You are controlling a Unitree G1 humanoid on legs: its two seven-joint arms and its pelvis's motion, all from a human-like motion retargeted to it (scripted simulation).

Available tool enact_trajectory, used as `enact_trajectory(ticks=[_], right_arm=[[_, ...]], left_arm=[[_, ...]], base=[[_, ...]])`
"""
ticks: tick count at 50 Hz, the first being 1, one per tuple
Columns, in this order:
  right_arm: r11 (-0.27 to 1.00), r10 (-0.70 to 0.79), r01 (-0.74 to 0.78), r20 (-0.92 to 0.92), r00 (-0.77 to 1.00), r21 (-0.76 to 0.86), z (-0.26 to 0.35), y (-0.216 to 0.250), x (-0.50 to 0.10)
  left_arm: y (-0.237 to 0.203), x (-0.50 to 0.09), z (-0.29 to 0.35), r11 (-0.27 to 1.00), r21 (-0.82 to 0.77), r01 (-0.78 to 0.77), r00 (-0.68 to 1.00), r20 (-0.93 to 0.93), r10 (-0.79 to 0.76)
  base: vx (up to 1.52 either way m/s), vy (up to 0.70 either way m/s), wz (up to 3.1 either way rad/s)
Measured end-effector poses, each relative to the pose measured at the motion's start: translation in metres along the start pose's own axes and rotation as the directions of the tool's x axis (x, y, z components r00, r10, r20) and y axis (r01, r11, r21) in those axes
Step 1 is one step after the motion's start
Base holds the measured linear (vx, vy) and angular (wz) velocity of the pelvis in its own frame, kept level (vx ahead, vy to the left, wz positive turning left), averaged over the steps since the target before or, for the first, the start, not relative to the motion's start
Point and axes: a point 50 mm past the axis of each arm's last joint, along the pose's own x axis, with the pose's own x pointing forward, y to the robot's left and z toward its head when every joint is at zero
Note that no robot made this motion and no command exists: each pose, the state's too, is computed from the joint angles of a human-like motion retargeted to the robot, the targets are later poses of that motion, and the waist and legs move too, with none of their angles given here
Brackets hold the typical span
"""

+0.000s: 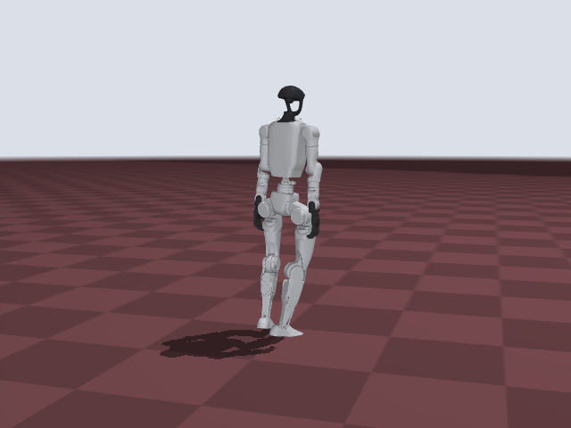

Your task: Upper body actions

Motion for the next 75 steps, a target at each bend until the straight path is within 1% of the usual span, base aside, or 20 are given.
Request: enact_trajectory(ticks=[4,7,12,15,20,23,26,30,35,40,43,46,49,54,58,62,65,68,71,75], right_arm=[[0.971,0.213,-0.148,0.393,0.894,-0.188,0.138,0.026,-0.019],[0.931,0.312,-0.099,0.623,0.717,-0.352,0.224,0.035,-0.061],[0.862,0.368,0.118,0.768,0.524,-0.493,0.283,0.044,-0.109],[0.846,0.374,0.150,0.770,0.516,-0.512,0.283,0.045,-0.109],[0.901,0.331,-0.032,0.639,0.695,-0.433,0.208,0.048,-0.056],[0.931,0.294,-0.151,0.438,0.849,-0.331,0.127,0.044,-0.020],[0.958,0.229,-0.195,0.150,0.962,-0.208,0.028,0.028,-0.001],[0.993,0.075,-0.089,-0.158,0.985,-0.080,-0.060,-0.011,-0.006],[0.992,-0.038,0.090,-0.458,0.888,0.091,-0.147,-0.040,-0.031],[0.958,-0.135,0.245,-0.514,0.847,0.151,-0.178,-0.040,-0.045],[0.944,-0.125,0.260,-0.509,0.852,0.204,-0.176,-0.034,-0.044],[0.958,-0.078,0.194,-0.458,0.885,0.211,-0.154,-0.024,-0.033],[0.989,-0.023,0.071,-0.336,0.942,0.133,-0.107,-0.014,-0.016],[0.989,0.072,-0.057,0.105,0.992,-0.139,0.056,0.000,-0.002],[0.959,0.241,-0.106,0.560,0.793,-0.262,0.213,0.025,-0.051],[0.949,0.304,-0.053,0.850,0.430,-0.312,0.310,0.042,-0.134],[0.942,0.319,0.038,0.923,0.216,-0.334,0.336,0.042,-0.177],[0.922,0.327,0.171,0.935,0.136,-0.348,0.345,0.041,-0.195],[0.906,0.337,0.195,0.919,0.205,-0.375,0.331,0.046,-0.175],[0.899,0.365,0.053,0.811,0.457,-0.434,0.266,0.053,-0.105]], left_arm=[[0.026,-0.006,-0.077,0.983,-0.149,-0.108,0.957,-0.282,0.062],[0.038,-0.016,-0.122,0.948,-0.276,-0.156,0.908,-0.418,0.028],[0.037,-0.030,-0.167,0.880,-0.416,-0.229,0.859,-0.511,-0.018],[0.037,-0.028,-0.162,0.860,-0.442,-0.256,0.867,-0.498,0.002],[0.045,-0.017,-0.124,0.934,-0.332,-0.135,0.925,-0.379,-0.001],[0.040,-0.006,-0.066,0.982,-0.164,-0.095,0.973,-0.224,0.057],[0.011,-0.002,0.004,0.998,0.006,-0.070,0.997,-0.008,0.070],[-0.057,-0.030,0.129,0.987,0.128,0.095,0.922,0.363,-0.136],[-0.099,-0.105,0.243,0.935,0.262,0.240,0.630,0.691,-0.355],[-0.108,-0.126,0.261,0.952,0.226,0.205,0.545,0.782,-0.303],[-0.099,-0.105,0.241,0.952,0.249,0.177,0.612,0.730,-0.304],[-0.079,-0.064,0.191,0.960,0.225,0.166,0.754,0.599,-0.270],[-0.045,-0.022,0.111,0.987,0.087,0.132,0.905,0.397,-0.156],[0.007,0.000,-0.029,0.976,-0.212,-0.039,0.998,-0.052,0.029],[0.023,-0.010,-0.105,0.914,-0.374,-0.160,0.949,-0.314,0.038],[0.029,-0.024,-0.153,0.872,-0.447,-0.200,0.893,-0.450,-0.025],[0.037,-0.033,-0.178,0.832,-0.480,-0.280,0.867,-0.499,0.004],[0.038,-0.033,-0.177,0.784,-0.535,-0.314,0.863,-0.506,0.000],[0.043,-0.028,-0.161,0.788,-0.538,-0.299,0.884,-0.468,0.016],[0.051,-0.013,-0.108,0.887,-0.403,-0.227,0.943,-0.319,0.097]], base=[[-0.43,-0.19,-0.08],[-0.29,-0.09,-0.56],[-0.03,0.04,-0.07],[0.09,0.08,0.48],[0.39,0.04,0.80],[0.43,0.02,0.43],[0.46,0.08,0.46],[-0.12,-0.02,-0.23],[-0.16,0.01,-0.28],[0.06,-0.01,-0.19],[0.15,0.01,-0.45],[0.15,0.03,-0.44],[0.00,0.02,-0.04],[-0.27,0.03,-0.94],[-0.39,-0.18,-0.59],[-0.16,-0.07,-0.98],[0.15,0.01,-0.61],[0.07,0.05,0.35],[0.20,0.10,1.19],[0.38,0.09,1.37]])
